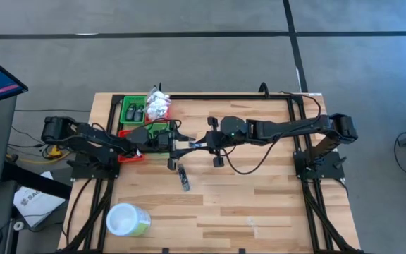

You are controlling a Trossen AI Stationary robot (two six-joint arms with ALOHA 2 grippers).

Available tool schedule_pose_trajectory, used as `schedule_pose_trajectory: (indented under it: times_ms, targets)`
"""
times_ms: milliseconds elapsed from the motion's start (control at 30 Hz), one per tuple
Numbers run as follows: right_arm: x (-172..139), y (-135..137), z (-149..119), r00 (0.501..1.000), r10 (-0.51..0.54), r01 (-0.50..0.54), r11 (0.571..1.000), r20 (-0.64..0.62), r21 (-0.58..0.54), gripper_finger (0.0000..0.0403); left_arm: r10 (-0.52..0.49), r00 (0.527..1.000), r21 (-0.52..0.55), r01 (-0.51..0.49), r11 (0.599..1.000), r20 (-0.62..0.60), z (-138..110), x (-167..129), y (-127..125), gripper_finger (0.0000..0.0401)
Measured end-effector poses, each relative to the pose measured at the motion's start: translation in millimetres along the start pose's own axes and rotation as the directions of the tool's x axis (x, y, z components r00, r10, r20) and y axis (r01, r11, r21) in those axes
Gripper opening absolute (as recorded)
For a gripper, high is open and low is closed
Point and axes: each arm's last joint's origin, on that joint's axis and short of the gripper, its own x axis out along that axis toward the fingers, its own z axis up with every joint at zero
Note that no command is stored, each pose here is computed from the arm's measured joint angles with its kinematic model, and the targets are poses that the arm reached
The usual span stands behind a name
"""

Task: Pick & Place Travel size toiletries
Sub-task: Put the silver nail cutter into the bottom red bin

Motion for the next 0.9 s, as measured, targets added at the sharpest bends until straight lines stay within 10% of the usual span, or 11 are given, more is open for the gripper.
schedule_pose_trajectory:
  times_ms: [900]
  targets:
    - [7.7, 0.3, -1.9, 1.0, 0.012, -0.013, 1.0, 0.022, 0.024, 0.0105, 0.038, 0.999, 0.005, -0.038, 0.999, 0.029, 2.8, -0.2, 1.2, 0.0069]
